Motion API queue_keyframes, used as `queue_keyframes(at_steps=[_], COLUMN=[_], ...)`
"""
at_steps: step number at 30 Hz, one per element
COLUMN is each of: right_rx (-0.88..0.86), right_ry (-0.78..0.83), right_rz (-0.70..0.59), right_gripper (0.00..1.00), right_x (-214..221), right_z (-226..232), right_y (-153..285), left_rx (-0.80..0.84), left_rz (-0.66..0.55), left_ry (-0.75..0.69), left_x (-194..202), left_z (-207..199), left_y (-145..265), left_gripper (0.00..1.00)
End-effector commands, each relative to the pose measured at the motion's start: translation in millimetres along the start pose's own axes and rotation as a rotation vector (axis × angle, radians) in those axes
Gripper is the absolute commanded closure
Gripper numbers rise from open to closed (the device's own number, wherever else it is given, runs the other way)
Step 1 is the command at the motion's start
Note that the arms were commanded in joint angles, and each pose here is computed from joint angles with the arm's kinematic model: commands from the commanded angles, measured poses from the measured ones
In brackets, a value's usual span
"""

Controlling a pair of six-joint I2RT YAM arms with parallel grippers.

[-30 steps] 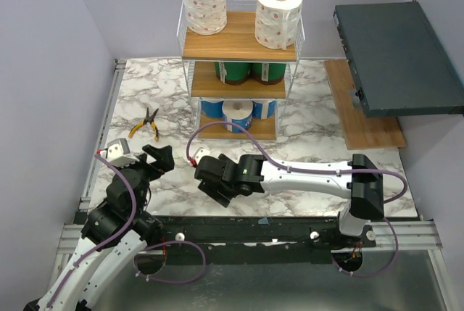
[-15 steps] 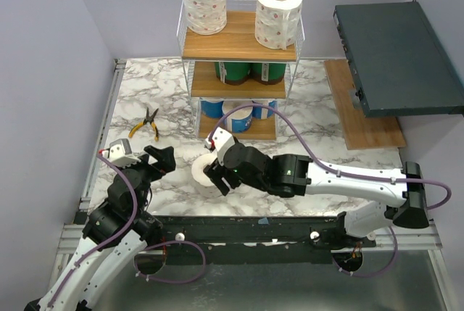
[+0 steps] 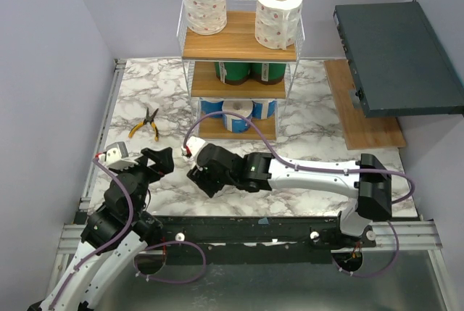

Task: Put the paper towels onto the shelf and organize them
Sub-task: Adjust the paper towel at the center of the board, then pick up the paper towel from the center of the board.

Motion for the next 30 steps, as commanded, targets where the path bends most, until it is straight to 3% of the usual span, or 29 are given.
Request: queue_keyframes(at_steps=[1, 16, 22, 26, 30], right_rx=[-0.043, -0.027, -0.005, 0.002, 0.001], right_ry=[-0.005, 0.047, 0.037, 0.036, 0.034], right_rz=[-0.033, 0.053, 0.085, 0.085, 0.047], right_gripper=[0.4, 0.37, 0.41, 0.5, 0.7], right_x=[-18, -2, 8, 9, -6], right_z=[-1, -5, -11, -13, -15], right_y=[-8, -44, -51, -47, -25], left_rx=[-0.005, -0.012, -0.014, -0.014, -0.013], left_rz=[0.013, 0.01, 0.01, 0.013, 0.011], left_ry=[0.0, 0.0, -0.002, -0.005, -0.005], left_x=[5, 6, 6, 7, 6], left_z=[5, 8, 8, 8, 7], left_y=[2, 3, 2, 2, 2], left_gripper=[0.02, 0.02, 0.02, 0.02, 0.02])
Point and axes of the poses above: each gripper's point midway between its finger pads, its own y axis back along the fingers, its own z axis along the line the jaws close on, x = y × z, the point moved 6 cm from there along y, back along the fingers, and after that the axes turned 2 degrees about y, right-handed, at the moved point
